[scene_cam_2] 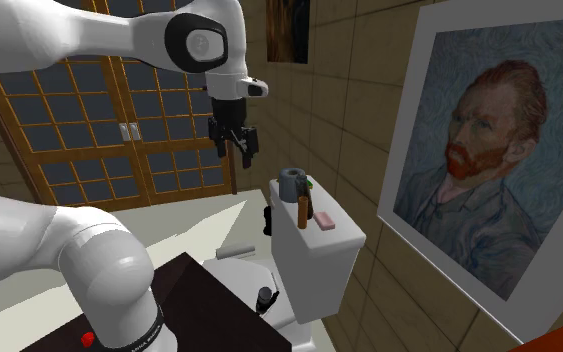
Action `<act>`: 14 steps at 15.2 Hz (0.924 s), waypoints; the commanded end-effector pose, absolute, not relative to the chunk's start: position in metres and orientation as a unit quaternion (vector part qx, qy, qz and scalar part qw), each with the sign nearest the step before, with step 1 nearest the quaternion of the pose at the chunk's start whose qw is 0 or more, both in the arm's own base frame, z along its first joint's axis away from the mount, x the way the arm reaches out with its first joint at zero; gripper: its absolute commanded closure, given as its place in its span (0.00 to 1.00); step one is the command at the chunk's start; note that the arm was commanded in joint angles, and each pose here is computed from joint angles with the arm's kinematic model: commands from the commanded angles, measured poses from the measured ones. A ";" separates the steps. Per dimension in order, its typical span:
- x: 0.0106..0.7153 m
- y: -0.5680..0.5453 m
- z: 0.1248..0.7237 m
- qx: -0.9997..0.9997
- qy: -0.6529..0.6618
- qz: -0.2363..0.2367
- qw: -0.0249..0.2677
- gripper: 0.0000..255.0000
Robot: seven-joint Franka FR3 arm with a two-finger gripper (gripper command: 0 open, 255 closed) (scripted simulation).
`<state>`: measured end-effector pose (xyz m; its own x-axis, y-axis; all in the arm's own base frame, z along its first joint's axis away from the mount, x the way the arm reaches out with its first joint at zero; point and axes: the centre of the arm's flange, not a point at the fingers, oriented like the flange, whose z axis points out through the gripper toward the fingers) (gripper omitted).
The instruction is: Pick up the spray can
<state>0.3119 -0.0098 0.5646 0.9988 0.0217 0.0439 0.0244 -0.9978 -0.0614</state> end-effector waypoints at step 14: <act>0.467 -0.026 0.494 -0.993 -0.112 -0.022 0.018 0.00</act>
